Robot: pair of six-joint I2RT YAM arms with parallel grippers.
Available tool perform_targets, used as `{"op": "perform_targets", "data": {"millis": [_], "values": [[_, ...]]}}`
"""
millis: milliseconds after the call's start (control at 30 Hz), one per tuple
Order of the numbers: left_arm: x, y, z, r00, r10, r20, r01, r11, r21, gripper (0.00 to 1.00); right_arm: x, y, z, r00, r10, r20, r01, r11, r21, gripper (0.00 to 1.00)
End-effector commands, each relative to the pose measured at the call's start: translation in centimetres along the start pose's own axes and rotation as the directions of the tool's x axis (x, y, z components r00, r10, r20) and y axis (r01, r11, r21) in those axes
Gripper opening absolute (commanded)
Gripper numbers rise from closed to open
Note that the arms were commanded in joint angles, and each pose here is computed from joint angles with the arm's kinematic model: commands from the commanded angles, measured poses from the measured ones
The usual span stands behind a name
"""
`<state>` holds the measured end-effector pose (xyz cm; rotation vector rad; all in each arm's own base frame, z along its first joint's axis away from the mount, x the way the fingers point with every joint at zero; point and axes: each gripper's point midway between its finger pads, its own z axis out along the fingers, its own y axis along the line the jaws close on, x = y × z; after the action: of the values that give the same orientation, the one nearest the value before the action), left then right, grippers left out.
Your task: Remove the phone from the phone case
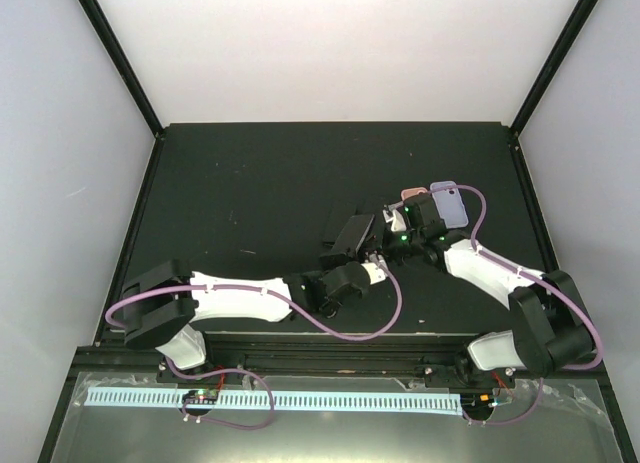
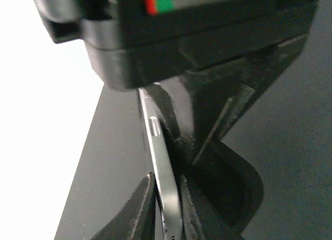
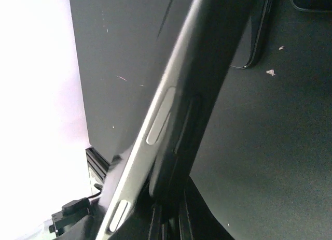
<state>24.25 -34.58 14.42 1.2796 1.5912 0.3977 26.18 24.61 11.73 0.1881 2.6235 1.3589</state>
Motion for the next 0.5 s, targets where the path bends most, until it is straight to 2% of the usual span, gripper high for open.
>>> {"op": "perform_targets", "data": {"millis": [0,67,300,467], "values": [[-0.2,1.3,-0.3,0.999,-0.034,0.011,0.035,0.997,-0.063,0.08,-0.2,1.8,-0.3,0.999,-0.046,-0.002,0.045,0.996,-0.072,0.01],[-0.3,1.9,-0.6,0.998,-0.063,0.025,0.065,0.994,-0.085,0.02,-0.4,1.6,-0.3,0.999,-0.044,0.001,0.044,0.997,-0.067,0.01],[-0.8,3.6,-2.1,0.983,-0.176,0.048,0.18,0.98,-0.086,0.02,-1.7,0.5,-1.0,0.998,-0.018,0.056,0.02,0.999,-0.027,0.01],[-2.2,4.8,-4.7,0.955,-0.281,0.095,0.288,0.955,-0.073,0.02,-3.2,-0.5,-2.1,0.992,-0.018,0.129,0.016,1.0,0.016,0.01]]}}
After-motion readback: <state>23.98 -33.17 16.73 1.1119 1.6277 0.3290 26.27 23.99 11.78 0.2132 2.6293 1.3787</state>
